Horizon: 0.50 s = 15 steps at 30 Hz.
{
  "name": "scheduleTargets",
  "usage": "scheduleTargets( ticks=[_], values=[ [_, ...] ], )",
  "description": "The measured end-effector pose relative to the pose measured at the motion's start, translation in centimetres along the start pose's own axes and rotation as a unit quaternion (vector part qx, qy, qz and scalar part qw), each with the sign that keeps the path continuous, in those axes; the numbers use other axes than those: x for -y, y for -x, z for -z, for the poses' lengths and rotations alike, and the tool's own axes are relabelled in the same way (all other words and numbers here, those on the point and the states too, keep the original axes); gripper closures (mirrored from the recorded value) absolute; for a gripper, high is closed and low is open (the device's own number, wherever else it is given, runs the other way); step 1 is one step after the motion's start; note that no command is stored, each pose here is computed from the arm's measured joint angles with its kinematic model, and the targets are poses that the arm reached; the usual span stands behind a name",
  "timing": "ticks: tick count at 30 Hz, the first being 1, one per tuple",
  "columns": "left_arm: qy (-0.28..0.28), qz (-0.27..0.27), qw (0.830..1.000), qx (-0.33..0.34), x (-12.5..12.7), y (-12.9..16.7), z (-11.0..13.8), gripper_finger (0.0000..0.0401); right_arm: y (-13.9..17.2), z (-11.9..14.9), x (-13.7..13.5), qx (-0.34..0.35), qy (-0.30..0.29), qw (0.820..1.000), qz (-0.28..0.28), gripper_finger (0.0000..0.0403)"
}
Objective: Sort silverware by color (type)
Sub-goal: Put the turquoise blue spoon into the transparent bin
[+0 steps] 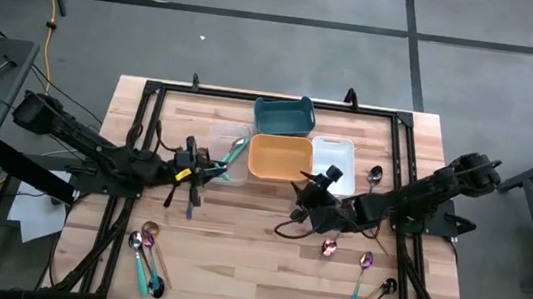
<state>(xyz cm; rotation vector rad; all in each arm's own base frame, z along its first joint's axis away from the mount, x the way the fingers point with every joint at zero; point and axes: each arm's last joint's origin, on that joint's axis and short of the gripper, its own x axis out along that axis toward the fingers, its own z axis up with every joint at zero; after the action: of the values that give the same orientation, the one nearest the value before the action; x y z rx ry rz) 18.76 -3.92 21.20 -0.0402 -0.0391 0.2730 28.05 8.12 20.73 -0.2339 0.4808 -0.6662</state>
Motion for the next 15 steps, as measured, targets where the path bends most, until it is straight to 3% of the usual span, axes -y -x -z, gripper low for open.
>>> scheduleTargets(
  ticks=[5,9,11,15],
  values=[
    [0.0,0.0,1.0,0.0,0.0,0.0,0.0,0.0359,1.2,1.2,1.1,0.006,-0.027,1.0,-0.009,0.0226],
    [0.0,0.0,1.0,0.001,0.0,0.0,0.0,0.0359,2.5,4.1,3.3,0.054,-0.109,0.99,-0.067,0.0226],
    [0.001,0.0,1.0,0.002,0.0,0.0,-0.1,0.0358,3.3,5.1,4.6,0.094,-0.163,0.971,-0.145,0.0226],
    [-0.002,-0.007,1.0,0.004,-0.2,-0.1,-0.1,0.0358,4.7,5.7,6.6,0.209,-0.23,0.902,-0.301,0.0226]
  ],
)
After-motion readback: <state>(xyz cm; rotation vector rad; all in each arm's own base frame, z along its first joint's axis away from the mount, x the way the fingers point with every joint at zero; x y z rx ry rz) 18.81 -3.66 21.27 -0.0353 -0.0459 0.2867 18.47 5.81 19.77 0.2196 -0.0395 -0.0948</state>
